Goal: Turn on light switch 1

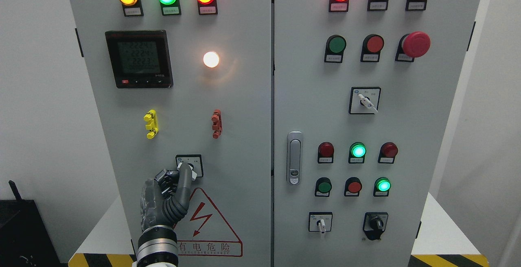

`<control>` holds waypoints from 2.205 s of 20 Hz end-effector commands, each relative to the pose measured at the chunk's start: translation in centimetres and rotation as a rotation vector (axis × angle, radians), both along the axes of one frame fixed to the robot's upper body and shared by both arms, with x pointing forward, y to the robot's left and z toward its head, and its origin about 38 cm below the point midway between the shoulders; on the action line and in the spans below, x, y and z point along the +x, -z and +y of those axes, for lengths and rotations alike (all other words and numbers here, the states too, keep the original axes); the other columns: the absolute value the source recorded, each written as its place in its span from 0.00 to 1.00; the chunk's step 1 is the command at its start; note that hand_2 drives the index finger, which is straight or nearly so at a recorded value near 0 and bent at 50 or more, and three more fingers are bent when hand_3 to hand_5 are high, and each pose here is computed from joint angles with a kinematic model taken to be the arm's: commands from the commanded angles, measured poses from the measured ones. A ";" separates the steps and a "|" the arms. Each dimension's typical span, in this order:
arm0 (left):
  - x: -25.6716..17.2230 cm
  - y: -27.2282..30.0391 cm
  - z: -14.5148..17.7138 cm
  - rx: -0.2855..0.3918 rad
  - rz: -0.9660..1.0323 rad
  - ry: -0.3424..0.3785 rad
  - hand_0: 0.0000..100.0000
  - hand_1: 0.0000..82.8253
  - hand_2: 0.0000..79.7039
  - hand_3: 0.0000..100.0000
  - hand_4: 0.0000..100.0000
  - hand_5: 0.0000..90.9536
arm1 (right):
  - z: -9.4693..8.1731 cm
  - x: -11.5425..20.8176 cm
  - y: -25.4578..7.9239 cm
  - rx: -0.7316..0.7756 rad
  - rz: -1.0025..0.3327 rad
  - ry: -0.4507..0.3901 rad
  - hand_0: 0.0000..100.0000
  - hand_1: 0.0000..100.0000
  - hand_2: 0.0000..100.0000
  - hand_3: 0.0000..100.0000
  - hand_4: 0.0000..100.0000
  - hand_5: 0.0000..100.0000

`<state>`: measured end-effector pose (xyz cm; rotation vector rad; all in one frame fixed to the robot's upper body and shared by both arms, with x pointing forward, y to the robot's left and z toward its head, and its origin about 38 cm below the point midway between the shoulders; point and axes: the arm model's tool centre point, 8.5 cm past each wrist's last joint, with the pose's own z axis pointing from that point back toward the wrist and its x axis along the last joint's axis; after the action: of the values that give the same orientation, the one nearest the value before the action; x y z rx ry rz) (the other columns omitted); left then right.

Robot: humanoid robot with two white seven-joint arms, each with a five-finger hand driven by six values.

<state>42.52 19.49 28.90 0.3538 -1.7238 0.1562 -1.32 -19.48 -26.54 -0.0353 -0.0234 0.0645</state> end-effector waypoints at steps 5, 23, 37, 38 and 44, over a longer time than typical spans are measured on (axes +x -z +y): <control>0.0 0.1 0.0 0.001 0.000 0.000 0.40 0.38 0.79 0.73 0.85 0.88 | 0.0 0.0 0.0 0.000 0.002 0.025 0.00 0.00 0.00 0.00 0.00 0.00; -0.3 0.1 -0.2 0.005 -0.005 0.005 0.28 0.33 0.81 0.76 0.86 0.88 | 0.0 0.0 0.0 0.000 0.002 0.025 0.00 0.00 0.00 0.00 0.00 0.00; -3.5 3.9 1.8 0.080 -0.091 -0.017 0.29 0.30 0.83 0.78 0.87 0.88 | 0.0 0.0 0.0 0.000 0.002 0.025 0.00 0.00 0.00 0.00 0.00 0.00; -3.9 4.3 1.9 0.092 -0.106 -0.015 0.28 0.29 0.83 0.78 0.87 0.88 | 0.0 0.0 0.0 0.000 0.002 0.025 0.00 0.00 0.00 0.00 0.00 0.00; -7.8 8.6 3.4 0.144 -0.250 0.108 0.28 0.19 0.74 0.78 0.87 0.83 | 0.0 0.0 0.0 0.000 0.002 0.025 0.00 0.00 0.00 0.00 0.00 0.00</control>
<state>37.68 20.71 24.47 0.3330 -2.0062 0.1143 -1.32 -19.48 -26.54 -0.0352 -0.0233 0.0645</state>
